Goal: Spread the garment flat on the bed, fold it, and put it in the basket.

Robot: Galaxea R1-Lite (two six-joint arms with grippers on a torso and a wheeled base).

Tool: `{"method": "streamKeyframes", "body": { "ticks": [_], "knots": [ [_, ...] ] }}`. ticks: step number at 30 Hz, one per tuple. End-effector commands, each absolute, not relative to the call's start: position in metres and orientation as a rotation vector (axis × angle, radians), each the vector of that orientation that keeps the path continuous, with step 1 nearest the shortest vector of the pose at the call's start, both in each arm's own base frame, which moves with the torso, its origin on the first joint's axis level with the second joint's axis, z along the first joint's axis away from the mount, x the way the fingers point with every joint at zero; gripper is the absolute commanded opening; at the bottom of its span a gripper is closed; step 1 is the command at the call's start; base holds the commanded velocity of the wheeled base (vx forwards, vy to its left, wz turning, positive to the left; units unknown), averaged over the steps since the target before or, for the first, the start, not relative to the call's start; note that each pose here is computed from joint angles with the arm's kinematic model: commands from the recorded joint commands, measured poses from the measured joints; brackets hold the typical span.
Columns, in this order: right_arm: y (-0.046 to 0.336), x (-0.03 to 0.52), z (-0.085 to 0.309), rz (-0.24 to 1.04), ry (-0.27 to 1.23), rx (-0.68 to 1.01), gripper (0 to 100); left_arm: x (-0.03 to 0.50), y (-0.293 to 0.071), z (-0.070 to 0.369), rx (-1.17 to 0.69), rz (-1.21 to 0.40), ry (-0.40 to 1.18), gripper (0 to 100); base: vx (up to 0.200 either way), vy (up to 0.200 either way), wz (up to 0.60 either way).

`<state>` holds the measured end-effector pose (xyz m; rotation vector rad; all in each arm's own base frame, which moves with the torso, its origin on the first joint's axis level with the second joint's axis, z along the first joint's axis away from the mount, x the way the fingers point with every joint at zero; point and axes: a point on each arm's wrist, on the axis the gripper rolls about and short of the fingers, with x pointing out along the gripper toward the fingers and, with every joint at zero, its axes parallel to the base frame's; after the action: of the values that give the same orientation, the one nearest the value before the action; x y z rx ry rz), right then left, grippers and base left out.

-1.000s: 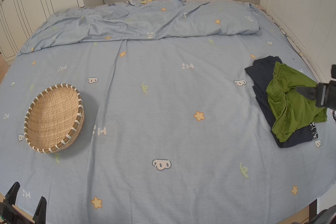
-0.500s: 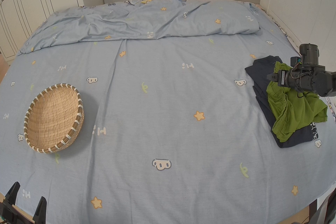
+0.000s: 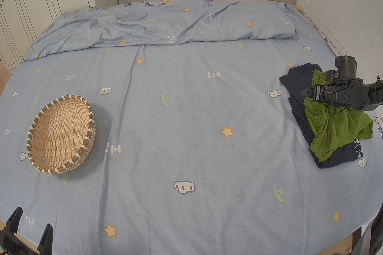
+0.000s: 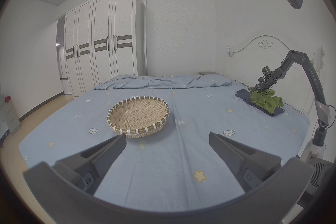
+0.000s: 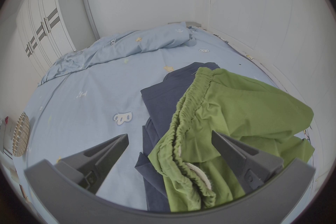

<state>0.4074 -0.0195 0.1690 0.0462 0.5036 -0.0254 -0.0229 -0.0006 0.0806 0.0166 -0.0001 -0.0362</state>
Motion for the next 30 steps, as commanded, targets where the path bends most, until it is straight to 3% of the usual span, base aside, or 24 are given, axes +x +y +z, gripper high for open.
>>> {"method": "streamKeyframes", "body": {
  "ticks": [1, 16, 20, 26, 30],
  "knots": [
    [-0.018, 0.411, 0.166, -0.019, 0.509, 0.047, 0, -0.022, -0.001, 0.076, 0.017, -0.037, 0.012, 100, 0.000, 0.000, 0.00],
    [-0.015, 0.410, 0.177, -0.006, 0.533, 0.060, 0, -0.022, -0.001, 0.076, 0.017, -0.037, 0.012, 100, 0.000, 0.000, 0.00],
    [-0.002, 0.392, 0.217, 0.031, 0.553, 0.133, 0, -0.022, -0.001, 0.076, 0.017, -0.037, 0.012, 100, 0.000, 0.000, 0.00],
    [0.027, 0.349, 0.291, 0.223, 0.607, 0.243, 0, -0.022, -0.001, 0.076, 0.017, -0.037, 0.012, 100, 0.000, 0.000, 0.00],
    [0.049, 0.334, 0.314, 0.275, 0.652, 0.257, 0, -0.022, -0.001, 0.076, 0.017, -0.037, 0.012, 100, 0.000, 0.000, 0.00]
  ]
}}
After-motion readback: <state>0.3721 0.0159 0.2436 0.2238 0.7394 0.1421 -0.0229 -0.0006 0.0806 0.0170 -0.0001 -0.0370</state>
